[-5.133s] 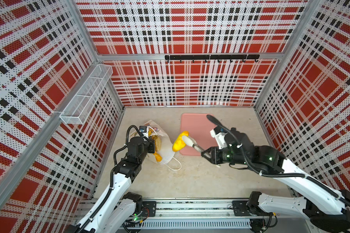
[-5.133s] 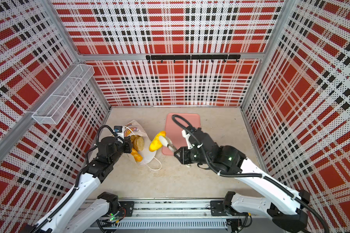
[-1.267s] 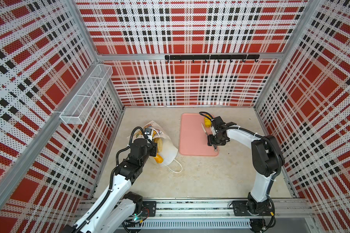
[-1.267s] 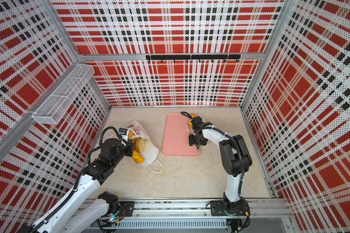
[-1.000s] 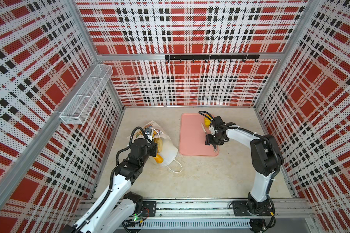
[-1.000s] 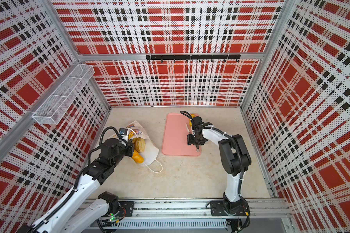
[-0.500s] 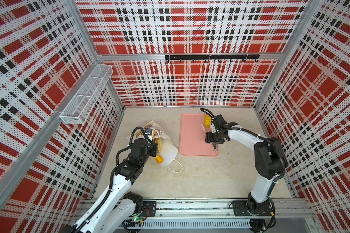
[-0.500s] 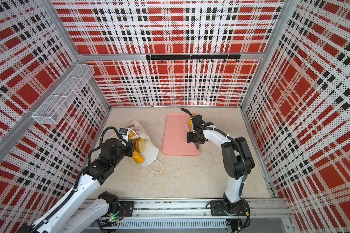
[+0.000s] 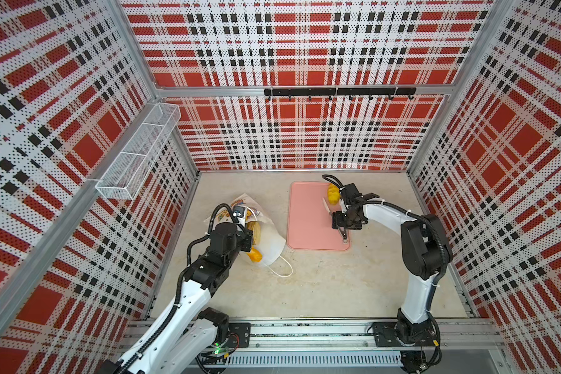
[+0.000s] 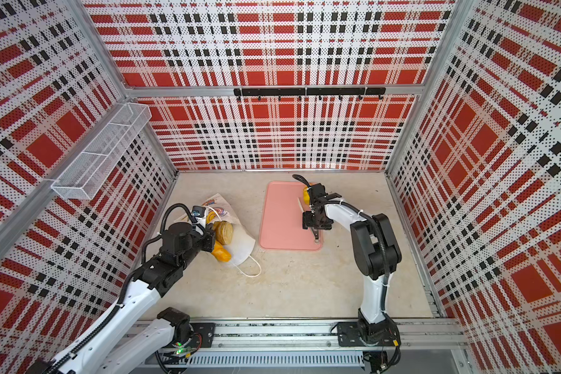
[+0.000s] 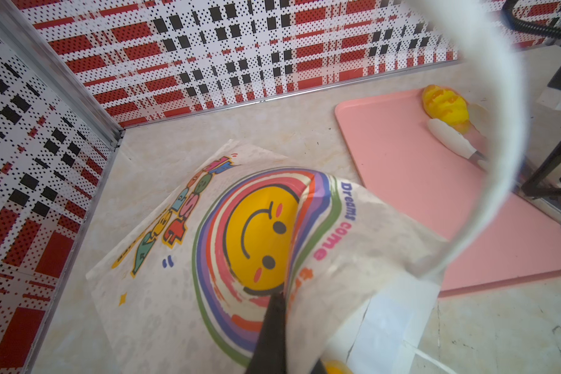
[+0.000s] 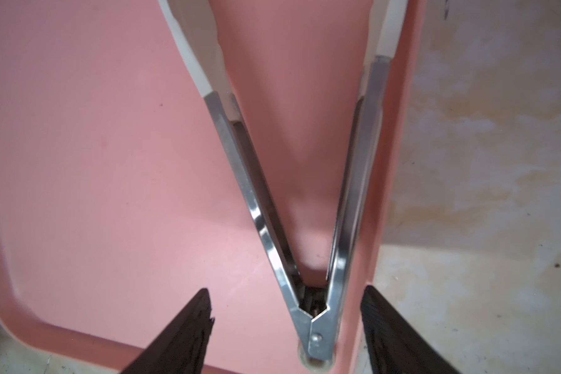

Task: Take the fake bread out of the paper bag
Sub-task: 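Lower the right gripper onto the tongs handle and grasp it again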

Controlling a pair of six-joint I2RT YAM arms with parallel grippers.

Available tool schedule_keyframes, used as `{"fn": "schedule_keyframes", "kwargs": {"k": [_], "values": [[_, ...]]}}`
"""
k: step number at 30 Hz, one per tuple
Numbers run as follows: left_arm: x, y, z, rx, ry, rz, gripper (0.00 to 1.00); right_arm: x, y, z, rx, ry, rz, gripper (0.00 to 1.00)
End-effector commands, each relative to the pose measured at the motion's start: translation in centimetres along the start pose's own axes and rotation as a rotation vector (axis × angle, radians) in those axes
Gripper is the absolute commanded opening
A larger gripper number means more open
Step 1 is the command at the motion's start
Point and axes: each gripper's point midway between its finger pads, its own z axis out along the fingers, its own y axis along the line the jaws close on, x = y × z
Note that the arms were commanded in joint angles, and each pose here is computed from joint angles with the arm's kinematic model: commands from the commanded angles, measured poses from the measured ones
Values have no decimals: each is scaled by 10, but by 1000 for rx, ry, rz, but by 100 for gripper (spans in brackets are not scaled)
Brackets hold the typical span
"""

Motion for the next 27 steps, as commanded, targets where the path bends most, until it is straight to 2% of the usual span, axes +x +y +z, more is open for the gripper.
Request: {"fn": "schedule_keyframes", "kwargs": {"k": [1, 13, 21, 27], "values": [[-13, -1, -6, 6, -45, -8, 0, -4, 2, 6, -9, 7, -9, 75], [-13, -2, -6, 3, -46, -1, 0, -8, 30, 9, -152, 1, 5, 70], [-13, -2, -6, 4, -45, 0, 0, -16, 16, 8, -64, -49, 31, 71], [-14, -1, -8, -4, -53, -1, 0, -26, 14, 8, -41, -198, 45, 72]]}}
